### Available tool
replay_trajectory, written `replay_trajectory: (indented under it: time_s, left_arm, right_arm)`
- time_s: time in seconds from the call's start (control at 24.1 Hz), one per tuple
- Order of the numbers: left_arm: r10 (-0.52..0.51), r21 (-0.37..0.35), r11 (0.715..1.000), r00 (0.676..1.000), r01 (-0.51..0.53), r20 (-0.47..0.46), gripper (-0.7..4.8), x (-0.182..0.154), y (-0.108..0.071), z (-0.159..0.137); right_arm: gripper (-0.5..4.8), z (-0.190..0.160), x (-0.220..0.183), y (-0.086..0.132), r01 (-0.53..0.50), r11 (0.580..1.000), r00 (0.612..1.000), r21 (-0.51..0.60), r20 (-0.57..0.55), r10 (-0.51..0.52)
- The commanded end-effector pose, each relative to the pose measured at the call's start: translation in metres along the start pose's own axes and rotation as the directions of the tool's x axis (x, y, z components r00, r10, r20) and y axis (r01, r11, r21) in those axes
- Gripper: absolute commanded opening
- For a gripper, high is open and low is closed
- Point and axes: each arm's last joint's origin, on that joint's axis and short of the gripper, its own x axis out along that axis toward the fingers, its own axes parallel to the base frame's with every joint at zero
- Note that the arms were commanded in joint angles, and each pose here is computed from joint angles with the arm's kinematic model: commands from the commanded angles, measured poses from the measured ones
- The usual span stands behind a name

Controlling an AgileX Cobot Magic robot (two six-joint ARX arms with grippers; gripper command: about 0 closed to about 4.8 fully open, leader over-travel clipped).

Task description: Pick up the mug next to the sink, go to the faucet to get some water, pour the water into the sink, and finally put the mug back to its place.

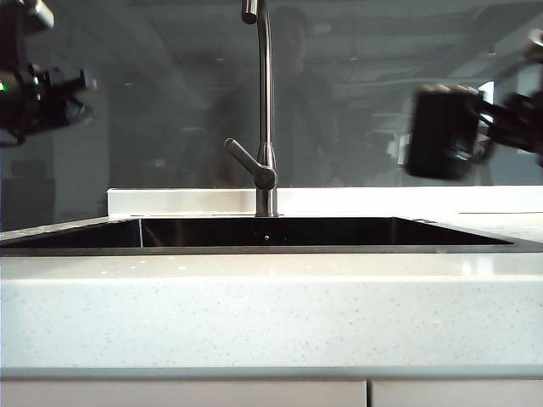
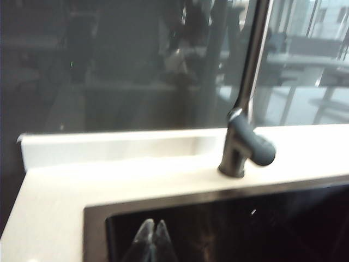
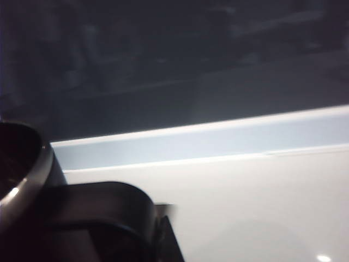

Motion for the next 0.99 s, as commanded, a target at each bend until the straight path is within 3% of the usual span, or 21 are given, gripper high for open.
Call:
replay_trajectory:
  time_s: [0.04,0.29,0.5,0.54,0.7,0.87,0.99]
  left_arm:
    - [-0.023,0.002,1.0,1.0,0.023,-0.01,-0.03,0.011,0.004,-0.005]
    - [-0.168,0.005,0.986,0.986,0.168,-0.005,-0.03,0.047,0.011,-0.016]
    - [-0.299,-0.037,0.953,0.954,0.299,-0.002,-0.03,0.094,0.022,-0.03]
    - [-0.35,-0.05,0.935,0.937,0.35,0.002,-0.03,0.109,0.026,-0.034]
    - [-0.437,-0.082,0.896,0.899,0.437,0.014,0.0,0.143,0.034,-0.045]
    - [-0.459,-0.105,0.882,0.888,0.459,0.022,1.02,0.166,0.041,-0.051]
    - [-0.487,-0.102,0.868,0.873,0.486,0.019,1.08,0.181,0.044,-0.053]
  right_arm:
    - [-0.03,0.021,0.023,0.034,-0.114,0.993,0.991,0.034,-0.072,0.116]
    - [-0.03,0.062,0.064,0.097,-0.24,0.969,0.952,0.059,-0.183,0.246]
    - [-0.03,0.096,0.089,0.155,-0.324,0.945,0.924,-0.032,-0.225,0.309]
    - [-0.03,0.1,0.095,0.165,-0.341,0.939,0.922,-0.044,-0.211,0.325]
    - [-0.03,0.101,0.111,0.181,-0.335,0.941,0.925,-0.05,-0.207,0.319]
    - [-0.03,0.1,0.12,0.189,-0.347,0.937,0.921,-0.048,-0.207,0.331]
    - [-0.03,0.102,0.124,0.192,-0.352,0.935,0.922,-0.049,-0.19,0.338]
